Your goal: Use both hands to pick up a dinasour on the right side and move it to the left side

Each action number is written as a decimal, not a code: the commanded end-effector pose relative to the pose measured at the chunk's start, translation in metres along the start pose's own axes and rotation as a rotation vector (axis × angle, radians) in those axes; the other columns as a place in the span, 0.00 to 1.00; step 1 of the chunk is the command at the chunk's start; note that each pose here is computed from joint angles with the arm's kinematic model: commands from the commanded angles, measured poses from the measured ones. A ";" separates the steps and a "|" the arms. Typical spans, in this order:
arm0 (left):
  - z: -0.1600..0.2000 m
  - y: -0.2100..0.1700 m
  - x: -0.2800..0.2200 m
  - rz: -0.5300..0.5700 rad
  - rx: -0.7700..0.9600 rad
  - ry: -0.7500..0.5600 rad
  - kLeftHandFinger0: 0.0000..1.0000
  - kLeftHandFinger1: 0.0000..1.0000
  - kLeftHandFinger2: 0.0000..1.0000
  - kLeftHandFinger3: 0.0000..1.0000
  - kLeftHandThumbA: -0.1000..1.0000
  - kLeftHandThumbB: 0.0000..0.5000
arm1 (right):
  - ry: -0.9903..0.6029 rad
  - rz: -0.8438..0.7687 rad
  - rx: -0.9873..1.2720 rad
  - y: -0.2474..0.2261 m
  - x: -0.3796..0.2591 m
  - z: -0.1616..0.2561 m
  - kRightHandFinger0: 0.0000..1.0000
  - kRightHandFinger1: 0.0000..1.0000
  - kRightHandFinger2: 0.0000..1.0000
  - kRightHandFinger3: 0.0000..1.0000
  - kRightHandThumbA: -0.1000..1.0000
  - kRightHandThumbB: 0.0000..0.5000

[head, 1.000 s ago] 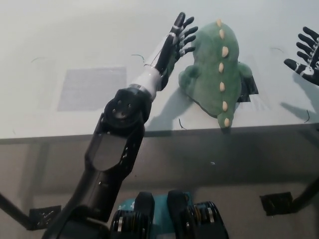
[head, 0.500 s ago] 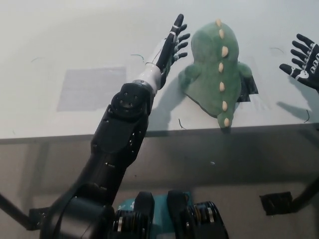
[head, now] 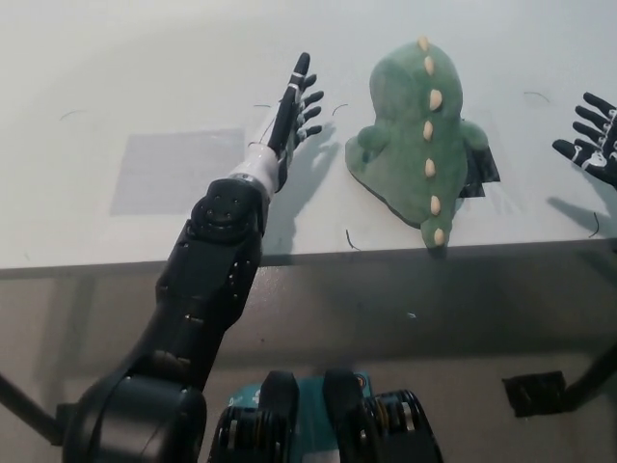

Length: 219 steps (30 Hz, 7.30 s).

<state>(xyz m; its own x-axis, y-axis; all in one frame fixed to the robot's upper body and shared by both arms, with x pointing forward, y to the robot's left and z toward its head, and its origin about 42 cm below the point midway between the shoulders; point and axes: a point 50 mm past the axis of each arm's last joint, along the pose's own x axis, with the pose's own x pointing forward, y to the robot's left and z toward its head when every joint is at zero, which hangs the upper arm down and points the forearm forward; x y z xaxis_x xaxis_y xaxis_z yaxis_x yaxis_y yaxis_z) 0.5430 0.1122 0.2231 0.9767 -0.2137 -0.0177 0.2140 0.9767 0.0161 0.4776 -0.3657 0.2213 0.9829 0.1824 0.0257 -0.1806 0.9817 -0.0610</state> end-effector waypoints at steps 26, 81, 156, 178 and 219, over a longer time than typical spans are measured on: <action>0.003 -0.036 0.002 -0.016 -0.010 -0.043 1.00 1.00 1.00 1.00 1.00 0.89 | -0.037 0.028 0.011 0.017 0.003 0.007 1.00 1.00 1.00 1.00 1.00 0.52; 0.070 -0.110 0.025 -0.120 -0.075 -0.013 1.00 1.00 1.00 1.00 1.00 0.91 | -0.152 0.062 -0.043 0.115 0.067 0.082 1.00 1.00 1.00 1.00 1.00 0.48; -0.036 0.144 -0.070 0.284 -0.091 0.098 1.00 1.00 1.00 1.00 1.00 0.85 | 0.084 0.355 -0.010 0.368 0.080 -0.001 1.00 1.00 1.00 1.00 1.00 0.49; -0.033 0.168 -0.079 0.332 -0.087 0.126 1.00 1.00 1.00 1.00 1.00 0.84 | 0.079 0.397 -0.019 0.390 0.072 0.005 1.00 1.00 1.00 1.00 1.00 0.22; -0.025 0.246 -0.107 0.317 -0.038 0.002 1.00 1.00 1.00 1.00 1.00 0.88 | -0.004 0.234 -0.079 0.269 0.105 0.026 1.00 1.00 1.00 1.00 1.00 0.44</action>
<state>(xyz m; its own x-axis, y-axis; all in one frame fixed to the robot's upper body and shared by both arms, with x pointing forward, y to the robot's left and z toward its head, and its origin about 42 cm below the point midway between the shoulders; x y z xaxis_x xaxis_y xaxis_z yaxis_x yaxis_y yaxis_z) 0.4955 0.3494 0.1849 0.9895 0.1016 -0.1029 -0.1068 0.9932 -0.0459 0.5240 -0.0710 0.2104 0.9184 0.3916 -0.0568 -0.3957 0.9089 -0.1314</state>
